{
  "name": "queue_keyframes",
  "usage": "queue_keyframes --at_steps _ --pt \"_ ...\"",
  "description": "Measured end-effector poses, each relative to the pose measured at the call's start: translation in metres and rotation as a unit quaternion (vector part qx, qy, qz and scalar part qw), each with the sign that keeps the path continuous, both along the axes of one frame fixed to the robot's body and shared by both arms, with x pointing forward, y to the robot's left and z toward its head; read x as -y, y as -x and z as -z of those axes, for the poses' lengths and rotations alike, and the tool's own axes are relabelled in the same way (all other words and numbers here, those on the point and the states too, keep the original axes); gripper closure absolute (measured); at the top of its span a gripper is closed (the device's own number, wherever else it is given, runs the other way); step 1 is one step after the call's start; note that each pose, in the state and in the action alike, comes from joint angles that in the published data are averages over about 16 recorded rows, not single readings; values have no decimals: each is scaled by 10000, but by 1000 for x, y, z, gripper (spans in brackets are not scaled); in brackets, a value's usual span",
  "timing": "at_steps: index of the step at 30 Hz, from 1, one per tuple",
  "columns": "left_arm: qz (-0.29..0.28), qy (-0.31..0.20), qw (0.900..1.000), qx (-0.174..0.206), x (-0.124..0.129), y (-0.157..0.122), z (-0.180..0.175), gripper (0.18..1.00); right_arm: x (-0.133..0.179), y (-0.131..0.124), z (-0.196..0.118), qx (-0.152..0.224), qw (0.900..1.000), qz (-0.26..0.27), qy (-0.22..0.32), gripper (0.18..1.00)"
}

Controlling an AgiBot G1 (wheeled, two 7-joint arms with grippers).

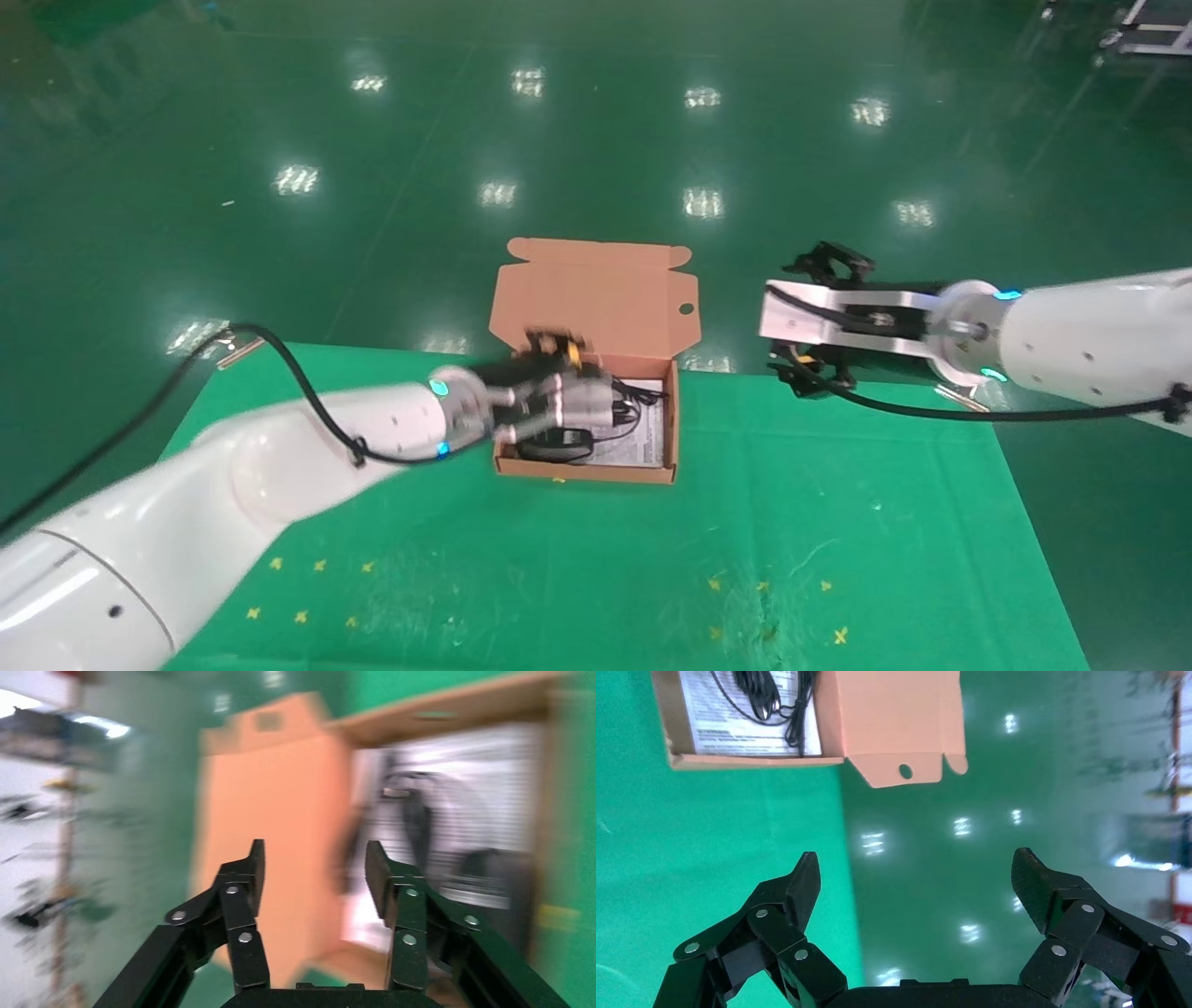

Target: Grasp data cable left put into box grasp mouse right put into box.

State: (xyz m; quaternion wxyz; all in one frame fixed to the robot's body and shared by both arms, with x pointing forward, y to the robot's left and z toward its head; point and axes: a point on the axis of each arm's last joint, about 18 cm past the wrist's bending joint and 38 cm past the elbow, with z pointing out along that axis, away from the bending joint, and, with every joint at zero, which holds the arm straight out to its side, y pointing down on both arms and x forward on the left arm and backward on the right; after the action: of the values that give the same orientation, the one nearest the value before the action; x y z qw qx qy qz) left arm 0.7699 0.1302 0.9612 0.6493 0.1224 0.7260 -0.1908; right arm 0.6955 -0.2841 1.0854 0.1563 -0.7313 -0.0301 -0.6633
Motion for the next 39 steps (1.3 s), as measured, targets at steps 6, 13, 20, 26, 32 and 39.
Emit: queue_keyframes --at_steps 6,13,20,26,32,39 --pt "-171 337 9975 589 -8 -2 -53 589 -2 -5 -58 857 9962 101 88 178" --pt "-228 816 9937 736 -23 1 -84 431 -2 -6 -85 1218 9924 156 -13 178" --pt "-36 1430 9896 163 -42 8 -71 301 0 -9 -57 661 9964 10 -531 178" --pt "270 2014 9777 -530 -60 22 -50 233 1 -5 -16 -126 9928 -265 -1162 178" --pt "635 2530 9587 -1132 -77 42 -34 196 -1 6 19 -857 9791 -630 -1731 178" --pt "1084 2984 9333 -1680 -93 70 -25 185 -4 25 50 -1542 9555 -1112 -2256 178"
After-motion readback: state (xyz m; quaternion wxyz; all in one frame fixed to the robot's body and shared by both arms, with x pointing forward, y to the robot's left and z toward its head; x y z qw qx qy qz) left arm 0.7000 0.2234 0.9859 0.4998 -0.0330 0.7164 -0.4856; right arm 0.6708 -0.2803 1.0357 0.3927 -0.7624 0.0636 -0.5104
